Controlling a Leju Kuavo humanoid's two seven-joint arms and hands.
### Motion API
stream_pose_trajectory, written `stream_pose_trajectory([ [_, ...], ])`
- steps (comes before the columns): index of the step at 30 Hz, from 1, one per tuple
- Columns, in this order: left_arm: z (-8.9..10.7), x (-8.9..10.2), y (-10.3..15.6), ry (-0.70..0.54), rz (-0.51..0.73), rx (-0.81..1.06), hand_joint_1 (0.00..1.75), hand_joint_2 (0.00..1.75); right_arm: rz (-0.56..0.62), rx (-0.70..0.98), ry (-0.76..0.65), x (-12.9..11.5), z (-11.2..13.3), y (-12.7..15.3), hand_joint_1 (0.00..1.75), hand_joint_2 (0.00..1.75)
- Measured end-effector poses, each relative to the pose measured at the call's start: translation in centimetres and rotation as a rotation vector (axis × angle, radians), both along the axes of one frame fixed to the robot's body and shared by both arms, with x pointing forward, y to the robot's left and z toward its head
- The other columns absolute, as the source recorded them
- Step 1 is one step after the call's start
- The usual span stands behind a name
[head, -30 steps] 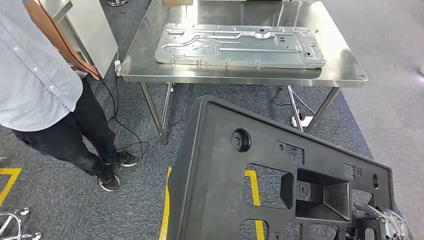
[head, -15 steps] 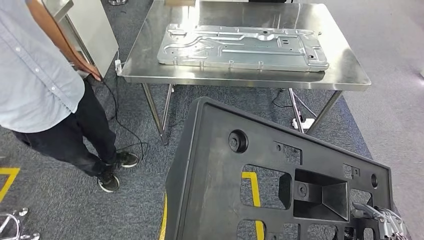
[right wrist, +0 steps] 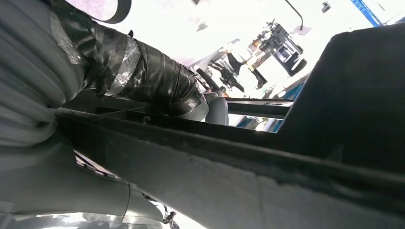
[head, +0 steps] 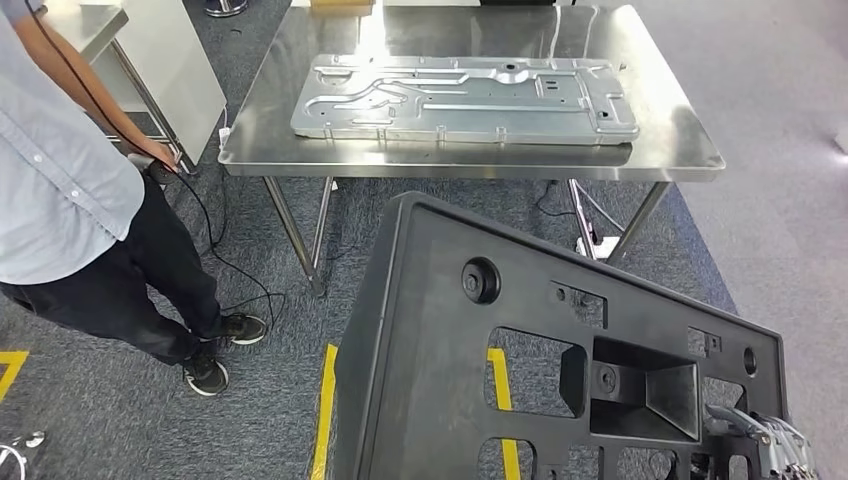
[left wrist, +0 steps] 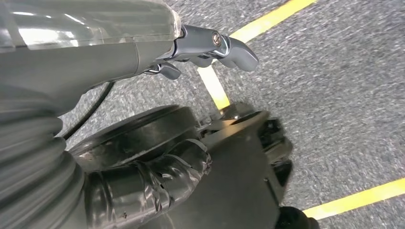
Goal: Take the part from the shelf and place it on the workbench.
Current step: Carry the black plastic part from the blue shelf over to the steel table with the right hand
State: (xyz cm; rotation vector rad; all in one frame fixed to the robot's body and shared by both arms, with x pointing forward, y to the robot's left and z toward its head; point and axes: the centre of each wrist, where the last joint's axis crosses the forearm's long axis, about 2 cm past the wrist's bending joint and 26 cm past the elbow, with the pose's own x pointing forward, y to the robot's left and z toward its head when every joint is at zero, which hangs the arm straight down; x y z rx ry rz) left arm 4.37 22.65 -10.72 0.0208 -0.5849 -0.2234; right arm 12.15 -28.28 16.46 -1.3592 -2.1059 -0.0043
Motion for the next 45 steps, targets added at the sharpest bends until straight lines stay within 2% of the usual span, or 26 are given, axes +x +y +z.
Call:
stream_pose_trajectory([
  [45, 0.00, -0.01, -0.01, 0.001, -0.010, -0.009, 0.00, 1.75, 0.023, 0.008, -0.014, 0.44, -0.02, 0.03, 1.75, 1.75],
])
